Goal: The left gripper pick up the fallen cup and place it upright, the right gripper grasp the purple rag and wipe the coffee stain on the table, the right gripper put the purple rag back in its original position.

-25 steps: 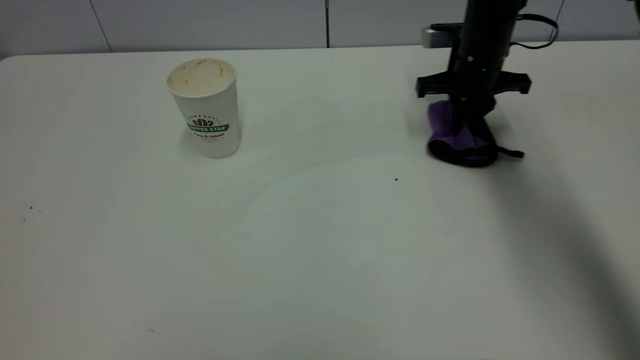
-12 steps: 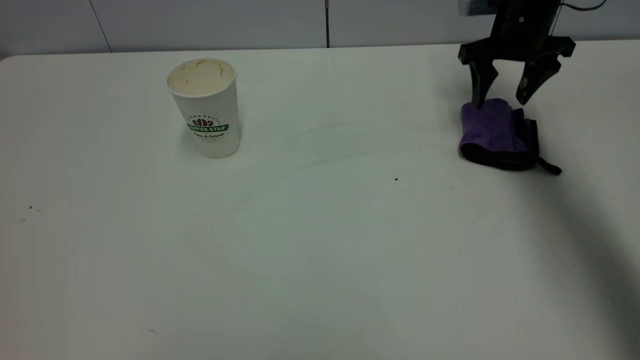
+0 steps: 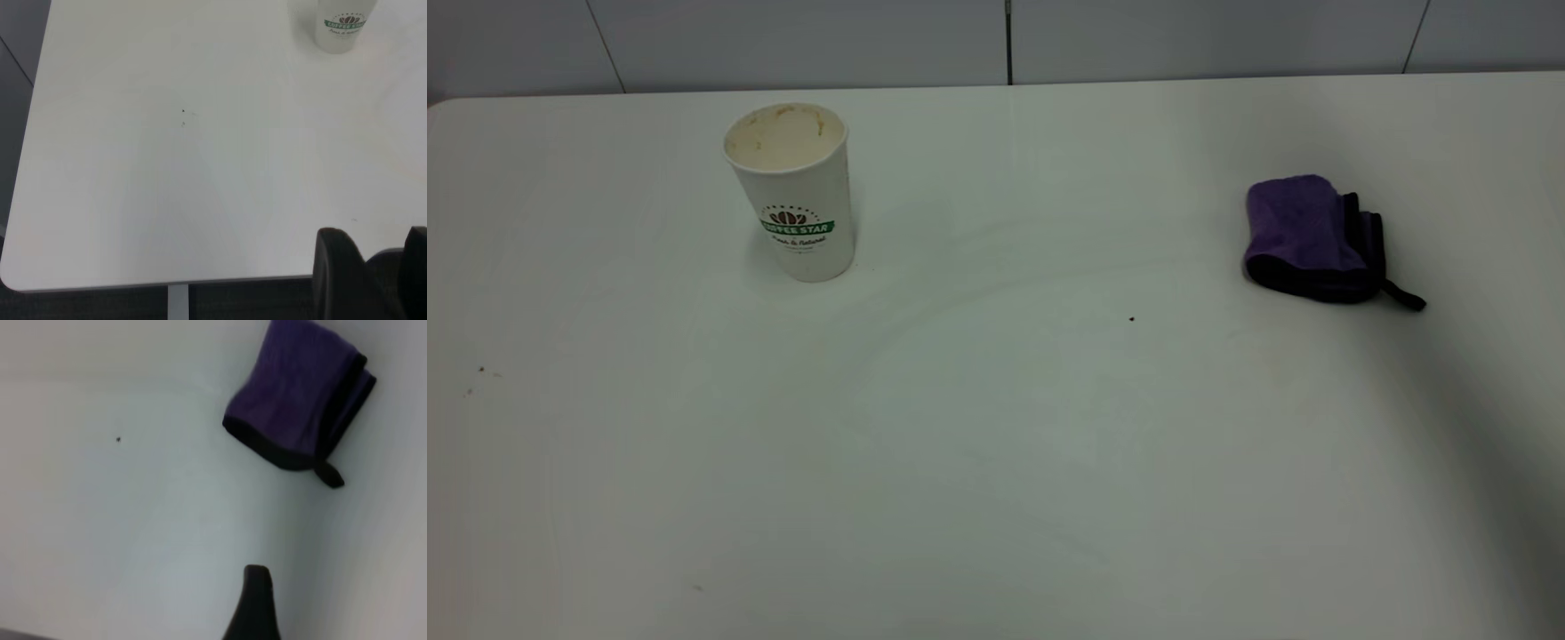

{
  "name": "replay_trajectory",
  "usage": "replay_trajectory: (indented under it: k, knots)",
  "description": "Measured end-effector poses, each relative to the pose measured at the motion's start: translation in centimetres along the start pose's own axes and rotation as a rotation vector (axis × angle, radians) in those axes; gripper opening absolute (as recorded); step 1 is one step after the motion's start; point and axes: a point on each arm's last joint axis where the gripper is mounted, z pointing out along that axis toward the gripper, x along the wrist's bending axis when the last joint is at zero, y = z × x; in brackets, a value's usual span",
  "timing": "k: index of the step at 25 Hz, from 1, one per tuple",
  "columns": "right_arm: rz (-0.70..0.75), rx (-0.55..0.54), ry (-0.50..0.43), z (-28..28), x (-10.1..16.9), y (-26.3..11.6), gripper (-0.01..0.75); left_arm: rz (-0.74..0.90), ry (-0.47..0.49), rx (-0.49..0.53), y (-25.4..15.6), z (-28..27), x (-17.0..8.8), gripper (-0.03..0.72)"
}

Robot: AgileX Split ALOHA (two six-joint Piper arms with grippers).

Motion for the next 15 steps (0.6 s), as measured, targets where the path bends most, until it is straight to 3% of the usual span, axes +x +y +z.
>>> replay_trajectory:
  k: [7,15]
  knots:
    - [-0.01,-0.128,-0.015,-11.6,1.3,-12.4,0.713,0.0,0.0,0.0,0.0,0.0,0.0,0.254]
    - [0.003,-0.31,-0.03,-14.7,2.4,-28.4,0.707,0.0,0.0,0.0,0.0,0.0,0.0,0.254]
